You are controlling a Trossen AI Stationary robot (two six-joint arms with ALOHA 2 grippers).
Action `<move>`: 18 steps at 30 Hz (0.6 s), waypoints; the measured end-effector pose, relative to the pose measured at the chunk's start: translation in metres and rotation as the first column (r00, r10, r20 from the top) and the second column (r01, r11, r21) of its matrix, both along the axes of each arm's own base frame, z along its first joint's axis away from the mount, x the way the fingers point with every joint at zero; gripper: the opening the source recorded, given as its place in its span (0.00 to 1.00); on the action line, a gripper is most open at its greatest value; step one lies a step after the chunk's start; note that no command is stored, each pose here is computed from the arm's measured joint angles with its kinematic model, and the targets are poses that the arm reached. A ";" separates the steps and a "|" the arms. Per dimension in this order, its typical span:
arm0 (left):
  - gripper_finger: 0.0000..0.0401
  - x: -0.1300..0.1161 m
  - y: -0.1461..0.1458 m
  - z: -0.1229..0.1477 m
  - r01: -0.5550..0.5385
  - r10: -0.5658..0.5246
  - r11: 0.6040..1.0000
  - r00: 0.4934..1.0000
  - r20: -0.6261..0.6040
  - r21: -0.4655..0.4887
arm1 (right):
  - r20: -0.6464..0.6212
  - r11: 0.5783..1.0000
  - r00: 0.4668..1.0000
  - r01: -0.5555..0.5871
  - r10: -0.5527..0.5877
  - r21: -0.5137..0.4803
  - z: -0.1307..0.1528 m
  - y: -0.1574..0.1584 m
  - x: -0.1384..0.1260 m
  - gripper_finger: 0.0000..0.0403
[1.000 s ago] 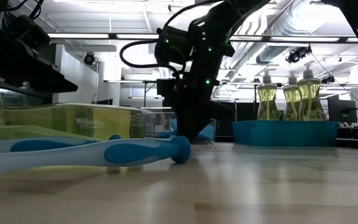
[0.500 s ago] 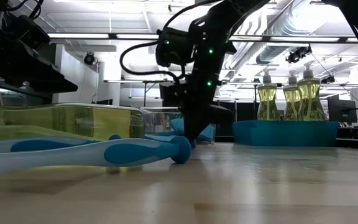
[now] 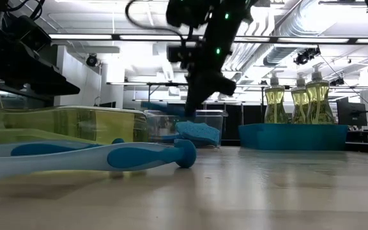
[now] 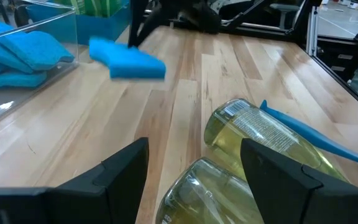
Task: Pick & Place Kitchen Sink Supplies
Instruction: Put the sponge into the transparent bin
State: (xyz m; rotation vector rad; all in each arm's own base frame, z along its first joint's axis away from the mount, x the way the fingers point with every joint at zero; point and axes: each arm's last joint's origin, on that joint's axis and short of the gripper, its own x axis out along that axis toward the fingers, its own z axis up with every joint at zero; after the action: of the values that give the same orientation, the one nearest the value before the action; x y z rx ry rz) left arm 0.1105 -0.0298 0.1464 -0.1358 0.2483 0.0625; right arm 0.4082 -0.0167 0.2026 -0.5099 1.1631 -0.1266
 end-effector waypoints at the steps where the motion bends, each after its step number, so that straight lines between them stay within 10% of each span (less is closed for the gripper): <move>1: 0.62 0.000 0.000 0.000 0.000 0.000 1.000 1.000 0.000 0.000 | 0.019 1.000 1.000 0.013 -0.013 -0.008 0.006 0.000 -0.002 0.00; 18: 0.62 0.000 0.000 0.000 0.000 0.000 1.000 1.000 0.000 0.000 | 0.208 0.947 0.931 0.317 -0.301 -0.051 0.062 -0.091 -0.033 0.00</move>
State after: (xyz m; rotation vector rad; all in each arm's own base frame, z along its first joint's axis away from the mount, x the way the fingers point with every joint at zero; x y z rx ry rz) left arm 0.1105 -0.0298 0.1464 -0.1357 0.2485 0.0623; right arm 0.3754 -0.1074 0.2648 -0.3741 1.0386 -0.4908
